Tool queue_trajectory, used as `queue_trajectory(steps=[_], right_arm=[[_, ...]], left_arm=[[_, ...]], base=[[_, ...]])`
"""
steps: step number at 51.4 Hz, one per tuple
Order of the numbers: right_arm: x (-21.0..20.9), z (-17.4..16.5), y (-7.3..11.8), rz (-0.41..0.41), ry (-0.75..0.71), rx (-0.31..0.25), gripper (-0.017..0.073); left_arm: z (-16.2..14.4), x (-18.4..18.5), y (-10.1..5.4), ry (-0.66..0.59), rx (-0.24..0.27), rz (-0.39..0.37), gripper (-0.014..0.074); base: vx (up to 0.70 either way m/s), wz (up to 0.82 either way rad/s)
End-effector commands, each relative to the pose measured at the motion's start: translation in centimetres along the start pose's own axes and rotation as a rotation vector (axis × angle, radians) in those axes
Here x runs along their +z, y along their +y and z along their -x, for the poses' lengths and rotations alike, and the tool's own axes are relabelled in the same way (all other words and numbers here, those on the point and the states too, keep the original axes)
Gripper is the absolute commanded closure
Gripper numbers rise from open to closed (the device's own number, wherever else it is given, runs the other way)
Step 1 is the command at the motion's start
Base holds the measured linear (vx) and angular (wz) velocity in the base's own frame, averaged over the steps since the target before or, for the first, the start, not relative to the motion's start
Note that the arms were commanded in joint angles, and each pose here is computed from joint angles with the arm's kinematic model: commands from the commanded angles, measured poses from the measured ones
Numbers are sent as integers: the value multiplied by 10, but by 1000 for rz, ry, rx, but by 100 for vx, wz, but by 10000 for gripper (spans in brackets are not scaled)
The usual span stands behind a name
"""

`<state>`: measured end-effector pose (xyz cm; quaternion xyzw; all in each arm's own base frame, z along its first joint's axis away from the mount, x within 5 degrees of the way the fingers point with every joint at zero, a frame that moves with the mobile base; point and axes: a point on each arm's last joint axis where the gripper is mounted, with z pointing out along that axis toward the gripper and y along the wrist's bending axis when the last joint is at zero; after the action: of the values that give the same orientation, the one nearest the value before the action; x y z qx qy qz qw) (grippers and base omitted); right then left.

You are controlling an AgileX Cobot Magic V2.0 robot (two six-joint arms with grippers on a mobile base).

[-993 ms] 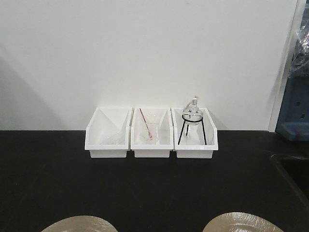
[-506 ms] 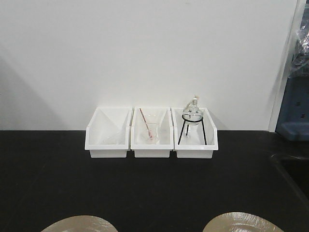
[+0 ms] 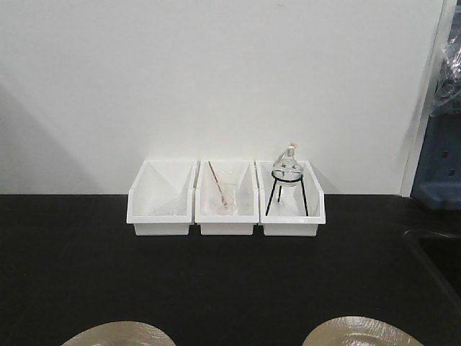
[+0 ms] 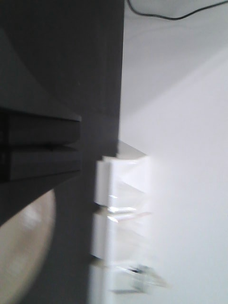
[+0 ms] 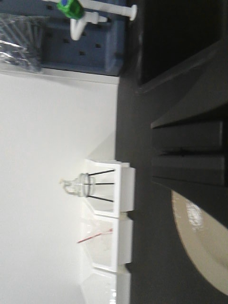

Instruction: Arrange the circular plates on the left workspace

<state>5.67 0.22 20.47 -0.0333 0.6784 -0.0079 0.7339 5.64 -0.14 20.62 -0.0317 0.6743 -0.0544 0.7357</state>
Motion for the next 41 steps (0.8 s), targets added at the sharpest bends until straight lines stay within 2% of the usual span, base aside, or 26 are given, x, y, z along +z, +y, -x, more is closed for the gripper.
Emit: queue_trajectory(steps=[1,3,10,12,13,14,18,21,27,31,37,39,40,41], right_arm=[[-2,11,0,-6,-149,-13,564],[-2,14,0,-7,-159,-10,564],[-5,37,-2,-4,-206,117,564],[-7,44,-3,-3,-217,134,564],[-10,66,-4,-3,-226,144,564],[-12,74,-5,-3,-233,144,564],[-12,94,-6,-5,-211,145,564],[-10,109,-7,-5,-180,150,564],[10,136,-8,4,-54,204,564],[29,149,-7,18,58,264,564],[73,150,0,63,333,375,564],[87,147,4,91,421,401,564],[96,146,7,113,473,416,564],[101,144,9,131,505,418,564]], left_arm=[[20,-3,4,-217,-241,16,594],[25,-4,4,-244,-288,15,594],[35,-5,0,-210,-296,-9,594],[37,-5,-2,-169,-291,-22,594],[49,-8,-8,-107,-247,-53,594],[53,-9,-9,-102,-227,-58,594],[66,-12,-12,-93,-175,-69,594],[76,-11,-14,-76,-164,-75,594],[93,3,-19,40,-167,-78,594],[99,22,-22,173,-181,-76,594],[105,56,-29,370,-215,-98,594],[109,67,-34,426,-223,-138,594],[108,74,-36,461,-208,-153,594],[109,79,-39,484,-225,-178,594]], base=[[0,0],[0,0],[0,0],[0,0],[0,0],[0,0],[0,0],[0,0],[0,0],[0,0],[0,0],[0,0],[0,0],[0,0]])
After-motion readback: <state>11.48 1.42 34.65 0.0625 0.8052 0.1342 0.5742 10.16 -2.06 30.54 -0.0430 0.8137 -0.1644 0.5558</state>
